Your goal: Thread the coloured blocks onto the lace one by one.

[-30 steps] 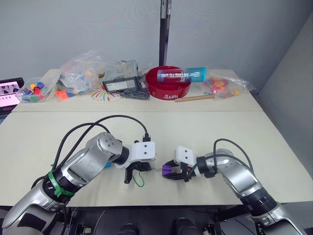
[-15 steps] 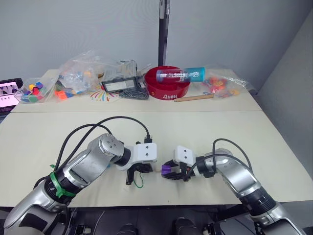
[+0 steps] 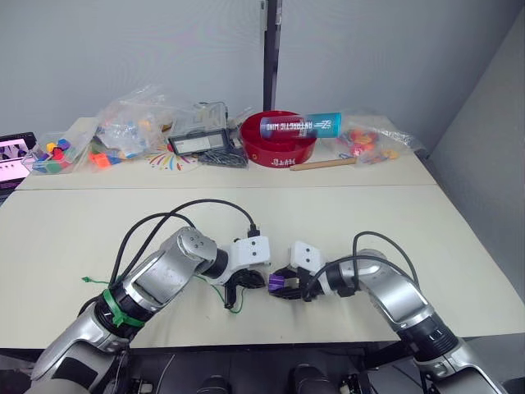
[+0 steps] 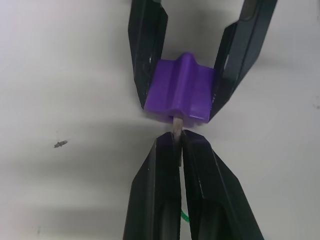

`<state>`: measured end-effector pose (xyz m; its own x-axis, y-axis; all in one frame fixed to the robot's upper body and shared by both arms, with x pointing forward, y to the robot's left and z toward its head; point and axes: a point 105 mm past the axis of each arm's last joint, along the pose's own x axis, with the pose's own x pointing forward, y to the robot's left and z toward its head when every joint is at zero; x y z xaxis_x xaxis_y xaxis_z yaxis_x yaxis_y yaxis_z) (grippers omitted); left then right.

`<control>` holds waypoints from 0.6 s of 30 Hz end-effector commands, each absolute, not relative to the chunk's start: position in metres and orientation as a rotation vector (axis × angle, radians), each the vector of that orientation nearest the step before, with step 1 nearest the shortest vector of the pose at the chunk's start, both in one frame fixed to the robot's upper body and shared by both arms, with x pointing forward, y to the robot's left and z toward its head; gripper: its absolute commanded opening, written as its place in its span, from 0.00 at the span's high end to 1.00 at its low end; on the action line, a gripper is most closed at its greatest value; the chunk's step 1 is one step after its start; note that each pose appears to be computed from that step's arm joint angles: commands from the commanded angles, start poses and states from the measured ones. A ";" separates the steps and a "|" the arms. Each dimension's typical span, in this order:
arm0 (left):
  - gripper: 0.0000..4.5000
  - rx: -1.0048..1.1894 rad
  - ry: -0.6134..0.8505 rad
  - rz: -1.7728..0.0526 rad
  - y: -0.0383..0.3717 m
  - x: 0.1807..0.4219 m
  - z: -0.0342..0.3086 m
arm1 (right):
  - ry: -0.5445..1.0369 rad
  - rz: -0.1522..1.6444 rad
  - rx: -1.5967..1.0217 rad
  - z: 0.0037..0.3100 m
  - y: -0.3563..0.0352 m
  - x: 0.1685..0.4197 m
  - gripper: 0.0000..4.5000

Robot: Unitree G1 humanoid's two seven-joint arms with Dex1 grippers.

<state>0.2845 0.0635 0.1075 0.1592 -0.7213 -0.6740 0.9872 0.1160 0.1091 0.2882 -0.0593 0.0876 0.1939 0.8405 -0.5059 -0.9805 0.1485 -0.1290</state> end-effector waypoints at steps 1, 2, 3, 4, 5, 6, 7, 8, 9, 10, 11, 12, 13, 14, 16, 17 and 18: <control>0.99 0.584 0.402 -1.426 0.049 0.278 0.122 | 0.371 1.295 -0.474 0.082 -0.061 0.293 0.69; 0.99 0.579 0.383 -1.427 0.049 0.279 0.124 | 0.372 1.295 -0.475 0.081 -0.062 0.293 0.69; 0.92 0.566 0.367 -1.436 0.050 0.279 0.127 | 0.374 1.294 -0.476 0.081 -0.062 0.293 0.69; 0.83 0.558 0.357 -1.443 0.051 0.278 0.129 | 0.375 1.294 -0.476 0.081 -0.063 0.293 0.69; 0.76 0.544 0.347 -1.454 0.052 0.278 0.132 | 0.376 1.293 -0.478 0.081 -0.063 0.293 0.69; 0.69 0.536 0.342 -1.462 0.053 0.277 0.134 | 0.377 1.292 -0.479 0.081 -0.064 0.293 0.69; 0.61 0.538 0.337 -1.466 0.055 0.277 0.135 | 0.377 1.291 -0.480 0.081 -0.064 0.293 0.69; 0.54 0.557 0.322 -1.446 0.058 0.280 0.137 | 0.379 1.290 -0.480 0.081 -0.064 0.293 0.69; 0.47 0.569 0.316 -1.435 0.062 0.282 0.139 | 0.380 1.288 -0.481 0.080 -0.064 0.293 0.69; 0.40 0.579 0.318 -1.430 0.067 0.283 0.141 | 0.381 1.287 -0.481 0.080 -0.065 0.293 0.69; 0.32 0.583 0.320 -1.428 0.070 0.282 0.141 | 0.382 1.287 -0.482 0.080 -0.065 0.293 0.69; 0.26 0.590 0.329 -1.430 0.073 0.282 0.141 | 0.383 1.286 -0.482 0.080 -0.066 0.293 0.69; 0.26 0.595 0.342 -1.423 0.078 0.281 0.139 | 0.384 1.286 -0.483 0.080 -0.066 0.293 0.69; 0.26 0.597 0.352 -1.411 0.083 0.282 0.138 | 0.384 1.285 -0.484 0.080 -0.067 0.293 0.69; 0.26 0.592 0.364 -1.380 0.092 0.284 0.136 | 0.386 1.285 -0.486 0.079 -0.067 0.293 0.69; 0.26 0.590 0.365 -1.368 0.094 0.286 0.135 | 0.386 1.285 -0.487 0.079 -0.068 0.293 0.69; 0.26 0.590 0.372 -1.352 0.097 0.286 0.132 | 0.387 1.284 -0.489 0.079 -0.069 0.292 0.69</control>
